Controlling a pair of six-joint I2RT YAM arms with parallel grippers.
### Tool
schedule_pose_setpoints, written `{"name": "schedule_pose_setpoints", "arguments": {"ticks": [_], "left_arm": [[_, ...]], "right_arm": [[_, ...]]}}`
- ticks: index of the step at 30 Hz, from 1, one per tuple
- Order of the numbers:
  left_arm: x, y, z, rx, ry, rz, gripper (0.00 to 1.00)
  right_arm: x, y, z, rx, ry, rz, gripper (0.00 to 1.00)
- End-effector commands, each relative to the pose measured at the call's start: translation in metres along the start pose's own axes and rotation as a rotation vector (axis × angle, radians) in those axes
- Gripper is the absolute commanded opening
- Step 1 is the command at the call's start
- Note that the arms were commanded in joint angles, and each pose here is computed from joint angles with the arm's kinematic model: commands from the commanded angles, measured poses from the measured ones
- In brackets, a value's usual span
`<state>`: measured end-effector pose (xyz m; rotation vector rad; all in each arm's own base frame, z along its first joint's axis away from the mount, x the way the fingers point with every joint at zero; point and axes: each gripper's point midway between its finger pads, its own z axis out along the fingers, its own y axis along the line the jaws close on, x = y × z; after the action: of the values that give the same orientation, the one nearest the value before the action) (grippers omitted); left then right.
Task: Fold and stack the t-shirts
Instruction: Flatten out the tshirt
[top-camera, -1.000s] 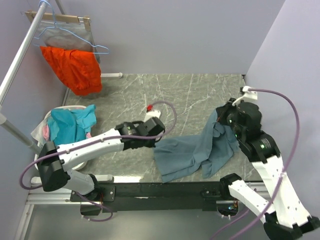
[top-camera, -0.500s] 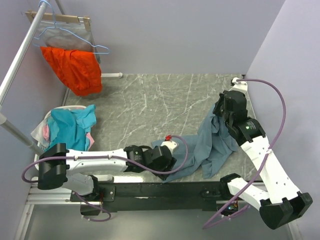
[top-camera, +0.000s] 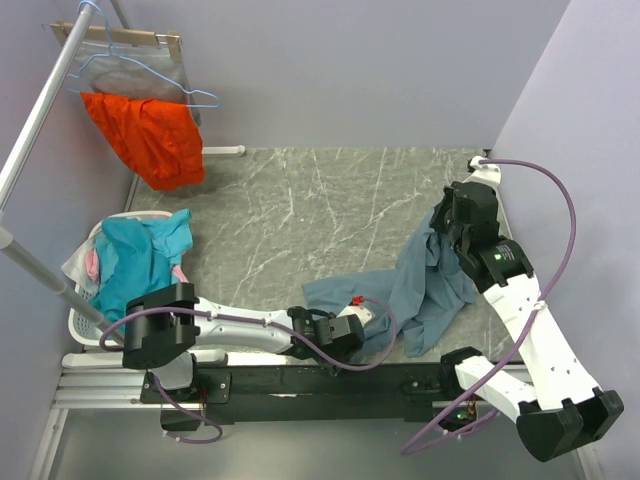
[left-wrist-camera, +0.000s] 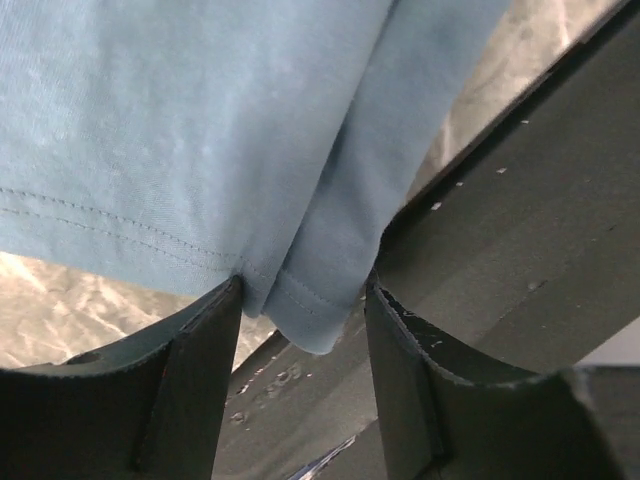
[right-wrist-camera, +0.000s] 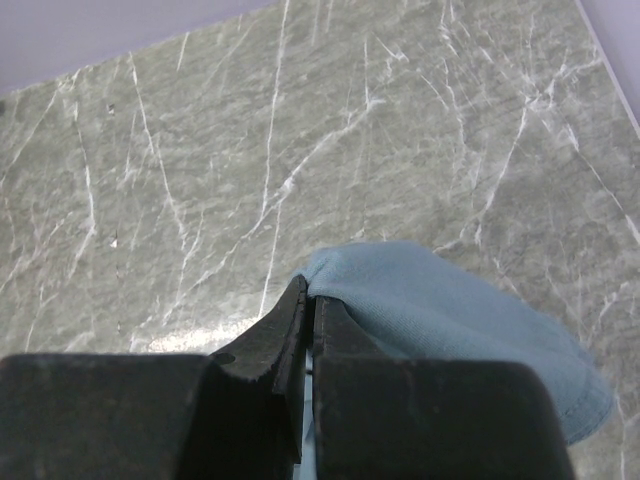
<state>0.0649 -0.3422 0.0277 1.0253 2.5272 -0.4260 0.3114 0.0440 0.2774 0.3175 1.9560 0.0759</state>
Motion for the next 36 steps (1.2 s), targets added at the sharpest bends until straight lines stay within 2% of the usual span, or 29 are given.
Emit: {"name": "schedule_pose_setpoints", "arguments": {"ticks": [1,4,6,7,8,9,14,17,20,24,30,34,36], "left_arm": [[-0.021,-0.023,-0.007,0.05,-0.066,0.032,0.57],[-0.018,-0.024,-0.006,0.05,-0.058,0.039,0.54],[-0.017,-0.023,-0.004,0.047,-0.052,0.044,0.42],[-0.016,-0.023,-0.003,0.047,-0.049,0.045,0.31],[-0.016,-0.023,-0.002,0.042,-0.048,0.046,0.11],[-0.013,-0.02,0.002,0.025,-0.036,0.047,0.01],[-0.021,-0.009,0.002,-0.056,-0.052,0.054,0.01],[-0.046,0.026,-0.024,-0.238,-0.135,0.036,0.01],[-0.085,0.068,-0.075,-0.384,-0.249,-0.059,0.01],[-0.133,0.112,-0.17,-0.447,-0.514,-0.247,0.01],[-0.151,0.167,-0.28,-0.57,-0.795,-0.426,0.01],[-0.148,0.184,-0.323,-0.63,-0.879,-0.501,0.01],[-0.15,0.186,-0.345,-0.61,-0.92,-0.554,0.01]], "right_arm": [[-0.012,-0.002,-0.003,-0.004,-0.056,0.031,0.0],[-0.009,-0.004,-0.003,-0.002,-0.05,0.032,0.0],[-0.007,-0.006,-0.003,0.001,-0.046,0.032,0.0],[-0.007,-0.006,-0.002,0.004,-0.047,0.035,0.0],[-0.006,-0.007,-0.002,0.006,-0.046,0.035,0.0],[-0.006,-0.007,-0.002,0.008,-0.046,0.035,0.0],[-0.011,-0.009,-0.008,0.011,-0.058,0.034,0.0],[-0.021,-0.01,-0.017,0.007,-0.081,0.036,0.0],[-0.035,-0.01,-0.032,-0.01,-0.116,0.048,0.0],[-0.051,-0.014,-0.055,-0.016,-0.159,0.071,0.0],[-0.067,-0.02,-0.084,-0.031,-0.213,0.097,0.0],[-0.079,-0.016,-0.105,-0.095,-0.267,0.096,0.0],[-0.089,-0.016,-0.12,-0.123,-0.314,0.102,0.0]]}}
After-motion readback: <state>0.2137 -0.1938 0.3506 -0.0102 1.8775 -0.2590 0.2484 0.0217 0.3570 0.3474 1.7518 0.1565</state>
